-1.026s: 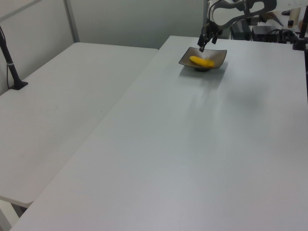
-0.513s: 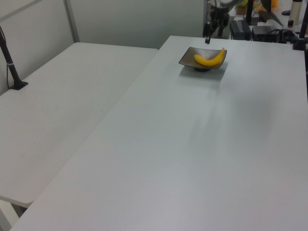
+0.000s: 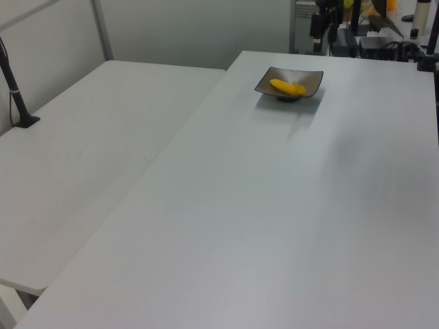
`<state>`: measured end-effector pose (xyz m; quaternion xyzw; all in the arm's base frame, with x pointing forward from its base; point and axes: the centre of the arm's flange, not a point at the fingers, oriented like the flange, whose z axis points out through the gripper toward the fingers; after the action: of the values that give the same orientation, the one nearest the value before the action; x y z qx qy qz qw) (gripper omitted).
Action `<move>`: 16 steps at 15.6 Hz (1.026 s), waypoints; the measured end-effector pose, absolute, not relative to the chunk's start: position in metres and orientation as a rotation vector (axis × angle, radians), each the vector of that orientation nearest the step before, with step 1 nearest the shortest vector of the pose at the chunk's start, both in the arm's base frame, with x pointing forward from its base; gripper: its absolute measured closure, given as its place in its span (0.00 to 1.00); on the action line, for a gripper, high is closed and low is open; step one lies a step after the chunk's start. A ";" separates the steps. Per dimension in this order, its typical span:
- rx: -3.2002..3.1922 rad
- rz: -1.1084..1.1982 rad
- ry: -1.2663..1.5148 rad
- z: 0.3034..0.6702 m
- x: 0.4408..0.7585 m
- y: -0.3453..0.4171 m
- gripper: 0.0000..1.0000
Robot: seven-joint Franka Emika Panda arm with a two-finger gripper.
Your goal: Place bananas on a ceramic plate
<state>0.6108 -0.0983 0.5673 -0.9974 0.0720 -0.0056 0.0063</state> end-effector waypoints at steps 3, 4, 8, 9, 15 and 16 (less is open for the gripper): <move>-3.122 -0.011 0.130 0.573 0.597 -0.068 0.00; -3.117 -0.015 0.108 0.577 0.593 -0.061 0.00; -3.104 -0.100 0.054 0.579 0.582 -0.042 0.00; -3.102 -0.118 0.051 0.577 0.580 -0.041 0.00; -3.097 -0.096 0.008 0.567 0.575 -0.026 0.00; -3.096 -0.092 -0.008 0.566 0.575 -0.020 0.00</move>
<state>0.5746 -0.0200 0.5656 -0.9993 -0.0025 -0.0295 0.0220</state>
